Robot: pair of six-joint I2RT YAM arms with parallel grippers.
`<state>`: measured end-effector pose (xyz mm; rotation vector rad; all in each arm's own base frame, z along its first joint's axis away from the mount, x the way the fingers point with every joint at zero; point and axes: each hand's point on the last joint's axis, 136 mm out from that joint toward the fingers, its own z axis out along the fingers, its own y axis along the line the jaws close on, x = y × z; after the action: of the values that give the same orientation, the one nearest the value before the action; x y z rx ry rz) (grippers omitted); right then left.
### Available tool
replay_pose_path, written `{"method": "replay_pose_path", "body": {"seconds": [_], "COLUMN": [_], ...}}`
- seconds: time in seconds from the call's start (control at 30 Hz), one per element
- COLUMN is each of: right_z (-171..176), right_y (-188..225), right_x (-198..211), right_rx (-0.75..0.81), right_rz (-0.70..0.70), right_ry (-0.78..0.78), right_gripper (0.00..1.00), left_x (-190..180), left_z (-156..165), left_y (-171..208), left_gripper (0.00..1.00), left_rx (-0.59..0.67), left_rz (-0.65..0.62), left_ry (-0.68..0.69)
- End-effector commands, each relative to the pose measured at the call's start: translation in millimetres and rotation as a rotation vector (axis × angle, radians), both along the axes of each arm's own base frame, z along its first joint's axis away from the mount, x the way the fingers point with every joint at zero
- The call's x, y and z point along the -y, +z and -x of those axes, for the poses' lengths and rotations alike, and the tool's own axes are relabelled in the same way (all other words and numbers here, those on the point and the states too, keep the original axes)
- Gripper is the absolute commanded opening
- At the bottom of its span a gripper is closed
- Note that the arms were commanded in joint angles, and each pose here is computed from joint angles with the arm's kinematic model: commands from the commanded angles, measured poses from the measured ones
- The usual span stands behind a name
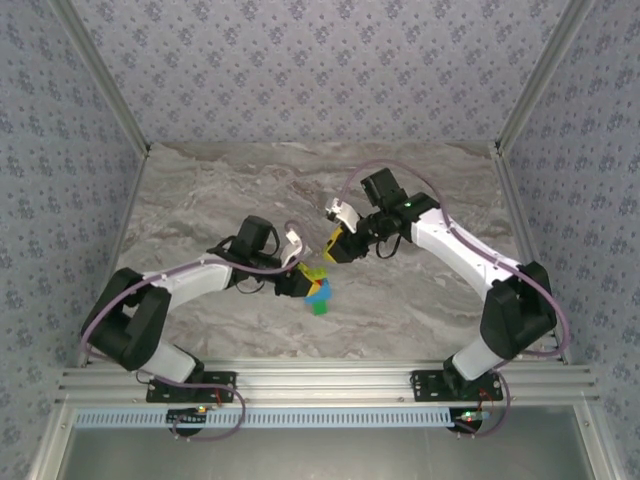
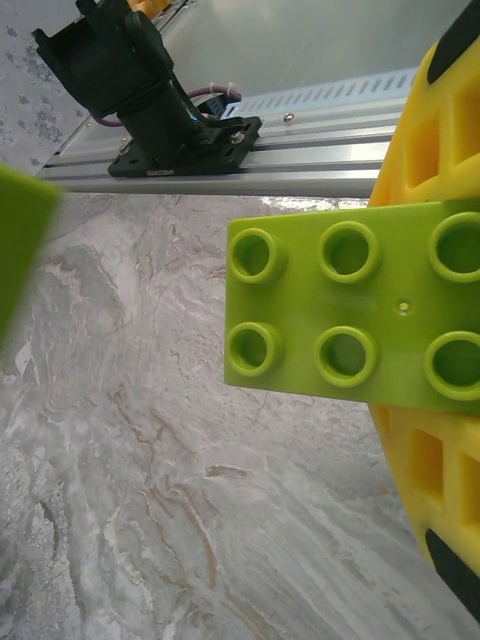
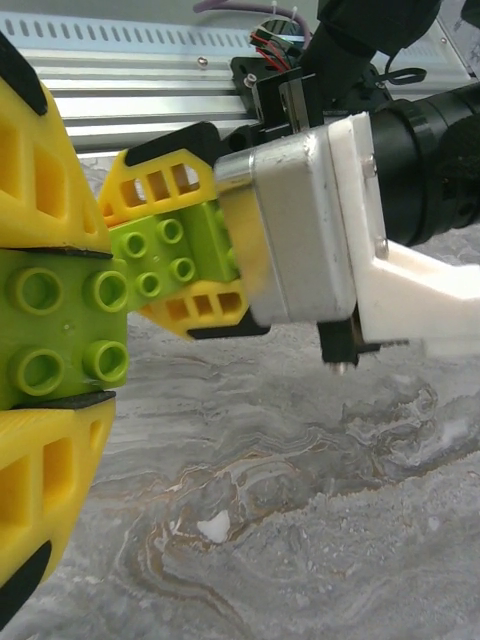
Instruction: Assemble a carrot with lego
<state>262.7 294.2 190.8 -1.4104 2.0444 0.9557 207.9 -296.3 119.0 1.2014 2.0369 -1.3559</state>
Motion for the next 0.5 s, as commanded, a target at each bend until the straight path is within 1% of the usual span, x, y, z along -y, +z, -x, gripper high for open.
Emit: {"method": "replay_pose_path", "body": {"seconds": [0.0,0.23,0.27,0.47], "right_z": [-4,-13,-10,-9], "right_y": [-8,-1,-9,-13], "right_x": [-8,-5,-2,0], "right_rx": [-0.003,-0.014,-0.042,-0.067], "right_rz": [-0.024,-0.135,-0.139,-0.202], "right_ry": [0.003,-0.001,-0.004,-0.011], "right_gripper": [0.34,0.35,0.35,0.36], "left_x": [4,3,3,5], "left_z": [5,12,13,16], "left_y": [8,8,9,14], "left_gripper": [0.35,0.35,0.35,0.35], "left_rx": [-0.011,-0.026,-0.030,-0.040], "left_rz": [0.038,0.054,0.061,0.088], "left_ry": [-0.069,-0.105,-0.111,-0.136]}}
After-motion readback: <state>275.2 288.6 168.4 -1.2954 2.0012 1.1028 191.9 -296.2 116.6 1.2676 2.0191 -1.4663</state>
